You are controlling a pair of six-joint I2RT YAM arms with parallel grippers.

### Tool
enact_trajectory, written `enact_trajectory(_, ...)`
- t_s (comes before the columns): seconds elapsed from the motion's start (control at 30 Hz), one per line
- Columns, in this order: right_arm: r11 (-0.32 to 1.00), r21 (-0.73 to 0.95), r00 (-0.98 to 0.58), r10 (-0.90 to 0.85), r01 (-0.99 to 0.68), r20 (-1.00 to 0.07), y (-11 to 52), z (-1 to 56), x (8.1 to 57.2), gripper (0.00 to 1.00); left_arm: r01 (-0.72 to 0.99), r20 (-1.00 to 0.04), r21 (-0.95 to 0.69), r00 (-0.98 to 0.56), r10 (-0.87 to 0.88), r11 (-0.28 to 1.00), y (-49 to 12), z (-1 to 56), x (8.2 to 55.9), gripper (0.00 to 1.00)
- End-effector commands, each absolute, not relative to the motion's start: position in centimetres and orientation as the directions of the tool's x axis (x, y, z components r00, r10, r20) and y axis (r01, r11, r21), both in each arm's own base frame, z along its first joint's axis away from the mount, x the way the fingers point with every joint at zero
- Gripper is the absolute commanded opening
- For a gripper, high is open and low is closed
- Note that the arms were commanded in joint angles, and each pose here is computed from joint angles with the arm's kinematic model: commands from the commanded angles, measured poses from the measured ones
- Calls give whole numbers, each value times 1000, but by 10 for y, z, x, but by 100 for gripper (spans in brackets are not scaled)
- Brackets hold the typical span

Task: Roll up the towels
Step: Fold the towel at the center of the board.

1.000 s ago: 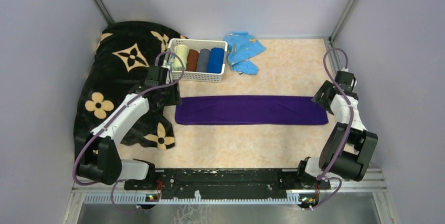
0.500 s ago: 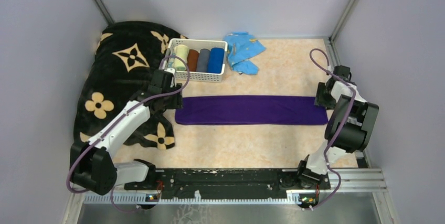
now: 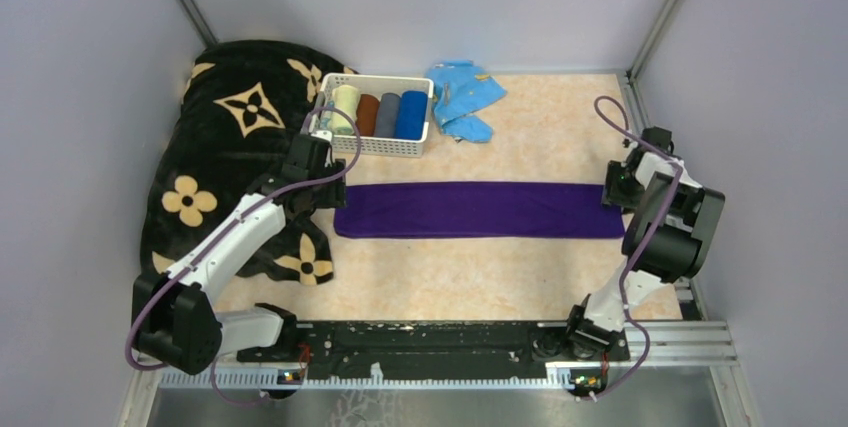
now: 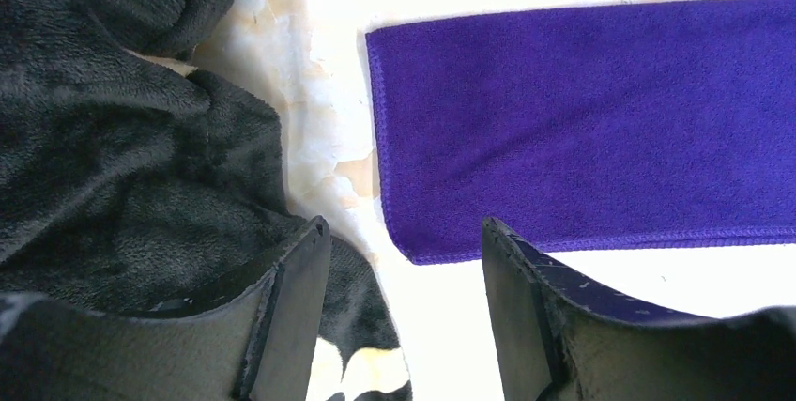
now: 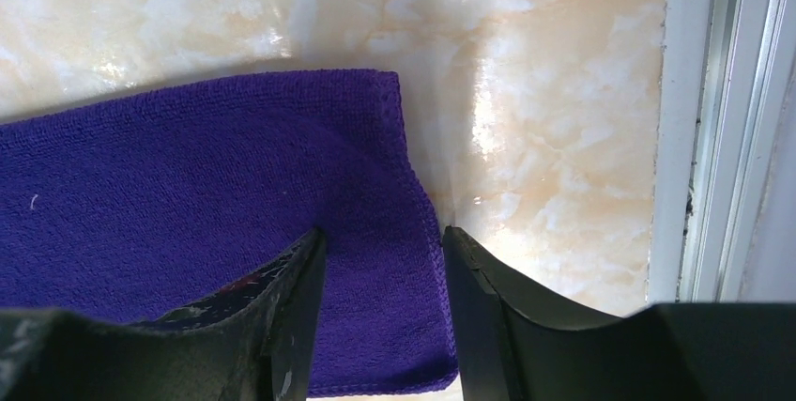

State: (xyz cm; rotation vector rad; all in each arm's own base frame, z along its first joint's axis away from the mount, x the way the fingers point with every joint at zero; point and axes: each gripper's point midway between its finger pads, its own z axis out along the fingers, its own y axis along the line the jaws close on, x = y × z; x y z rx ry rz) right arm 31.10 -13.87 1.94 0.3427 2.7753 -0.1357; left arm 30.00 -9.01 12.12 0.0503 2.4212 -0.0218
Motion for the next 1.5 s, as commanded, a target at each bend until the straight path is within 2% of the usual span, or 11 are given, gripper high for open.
enact_trajectory(0.0, 949, -56, -914, 283, 312, -290, -161, 0, 293, 49, 45, -685, 12, -728, 41, 999, -88, 127, 302, 66)
enact_trajectory(0.3, 952, 23, -936, 305, 306, -179, -142, -31, 273, 45, 43, -684, 15, -728, 41, 999, -88, 126, 302, 67)
enact_trajectory(0.4, 951, 51, -941, 309, 304, -137, -135, -43, 268, 39, 42, -683, 16, -729, 41, 999, -87, 125, 303, 67)
enact_trajectory(0.5, 952, 58, -944, 304, 299, -127, -135, -43, 273, 23, 35, -681, 15, -731, 36, 999, -86, 124, 303, 67)
enact_trajectory(0.53, 953, 39, -943, 304, 301, -136, -140, -40, 277, 20, 34, -680, 15, -732, 35, 999, -85, 124, 303, 67)
enact_trajectory(0.63, 942, -48, -929, 320, 334, -186, -162, -21, 295, 1, 34, -678, 9, -735, 32, 999, -86, 123, 304, 67)
enact_trajectory(0.8, 820, -318, -867, 375, 475, -328, -222, 32, 308, 0, 35, -670, -11, -742, 19, 999, -87, 121, 305, 67)
enact_trajectory(0.93, 754, -310, -782, 406, 579, -473, -227, 75, 325, 0, 30, -655, -64, -756, -19, 997, -87, 120, 307, 67)
enact_trajectory(1.07, 738, -279, -744, 424, 614, -516, -189, 100, 340, 0, 27, -628, -138, -775, -67, 990, -91, 116, 309, 67)
enact_trajectory(1.27, 811, -244, -793, 376, 532, -479, -107, 99, 347, 0, 31, -574, -183, -815, -81, 983, -101, 108, 310, 67)
enact_trajectory(1.47, 924, 75, -801, 363, 374, -476, 7, 110, 360, 0, -8, -551, -248, -821, -148, 969, -111, 108, 312, 67)
